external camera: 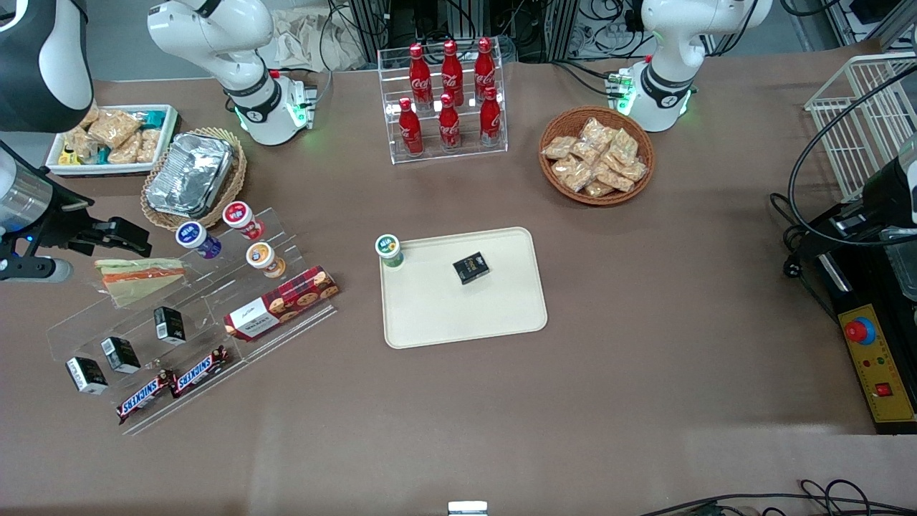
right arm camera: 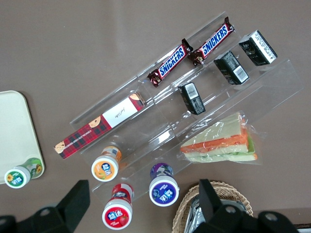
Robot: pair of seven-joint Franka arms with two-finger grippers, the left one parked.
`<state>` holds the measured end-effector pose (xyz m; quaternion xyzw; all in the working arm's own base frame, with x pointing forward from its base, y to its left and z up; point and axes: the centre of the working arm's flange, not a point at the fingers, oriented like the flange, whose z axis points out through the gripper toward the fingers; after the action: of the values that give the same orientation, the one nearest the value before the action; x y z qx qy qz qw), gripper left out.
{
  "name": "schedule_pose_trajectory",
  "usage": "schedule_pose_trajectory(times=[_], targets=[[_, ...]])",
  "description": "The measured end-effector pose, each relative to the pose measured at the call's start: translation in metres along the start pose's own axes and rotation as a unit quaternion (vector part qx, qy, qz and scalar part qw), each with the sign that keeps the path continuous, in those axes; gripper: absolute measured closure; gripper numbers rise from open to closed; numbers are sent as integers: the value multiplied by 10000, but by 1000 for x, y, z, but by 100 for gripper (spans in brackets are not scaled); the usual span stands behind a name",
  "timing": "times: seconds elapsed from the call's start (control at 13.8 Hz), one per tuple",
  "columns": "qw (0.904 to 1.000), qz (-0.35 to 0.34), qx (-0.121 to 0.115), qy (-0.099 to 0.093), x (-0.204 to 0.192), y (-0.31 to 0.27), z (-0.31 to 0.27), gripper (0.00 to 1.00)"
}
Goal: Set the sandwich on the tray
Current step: 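Move the right gripper down over the wrapped sandwich wedge in the organizer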
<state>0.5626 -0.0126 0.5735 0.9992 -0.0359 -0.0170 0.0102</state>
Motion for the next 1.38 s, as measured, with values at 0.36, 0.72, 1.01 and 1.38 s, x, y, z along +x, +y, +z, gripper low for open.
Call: schedule_pose_trajectory(times=[0.36, 0.72, 1.01, 1.38], targets=[[10000, 0, -6, -3, 5, -1, 7, 0], [9994, 299, -2, 182, 18, 6, 15, 0], [9929, 1153, 178, 233, 18, 34, 9, 0], [9471, 3180, 387, 183, 8, 71, -4, 1]])
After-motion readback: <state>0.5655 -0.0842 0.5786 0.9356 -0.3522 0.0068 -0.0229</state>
